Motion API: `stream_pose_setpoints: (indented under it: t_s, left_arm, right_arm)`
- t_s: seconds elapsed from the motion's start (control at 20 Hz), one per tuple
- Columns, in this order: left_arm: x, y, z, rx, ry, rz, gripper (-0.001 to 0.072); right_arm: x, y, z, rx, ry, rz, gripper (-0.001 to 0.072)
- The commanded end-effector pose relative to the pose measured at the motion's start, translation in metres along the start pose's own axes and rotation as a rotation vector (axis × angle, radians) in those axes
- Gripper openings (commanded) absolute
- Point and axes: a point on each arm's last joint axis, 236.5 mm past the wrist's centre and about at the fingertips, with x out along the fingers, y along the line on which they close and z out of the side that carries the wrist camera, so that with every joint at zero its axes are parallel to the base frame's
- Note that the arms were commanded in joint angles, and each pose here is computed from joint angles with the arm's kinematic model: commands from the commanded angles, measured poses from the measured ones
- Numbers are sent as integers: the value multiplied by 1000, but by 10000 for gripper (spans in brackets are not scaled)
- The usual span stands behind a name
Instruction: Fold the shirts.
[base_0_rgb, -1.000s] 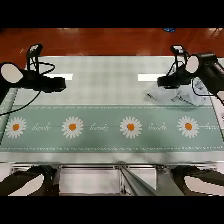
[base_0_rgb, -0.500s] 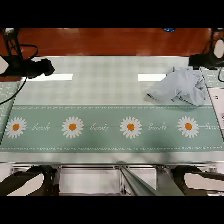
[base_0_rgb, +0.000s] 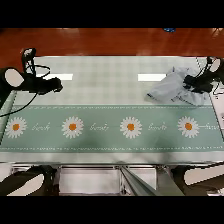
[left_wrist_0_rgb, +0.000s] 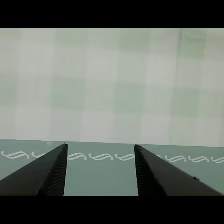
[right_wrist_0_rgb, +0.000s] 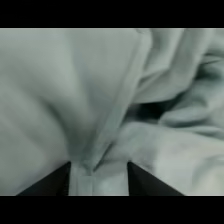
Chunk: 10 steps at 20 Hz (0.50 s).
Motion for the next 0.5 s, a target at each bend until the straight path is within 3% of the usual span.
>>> stream_pose_setpoints:
  t_s: [0.0,0.05,0.15,0.2,0.45]
  left_arm:
    - [6,-3,-9,-14,26,-15,510]
    - [8,-5,-10,-20,31,-22,509]
    - [11,-9,-13,-24,44,-32,509]
    - [11,-8,-12,-23,43,-32,510]
    - [-21,16,3,-43,48,-6,509]
  right_arm:
    - [33,23,-15,42,77,111,408]
    - [37,29,-19,36,96,135,379]
    - [33,42,-23,-3,108,195,73]
    - [25,51,-19,-27,89,235,25]
    - [-79,78,37,-136,-153,340,24]
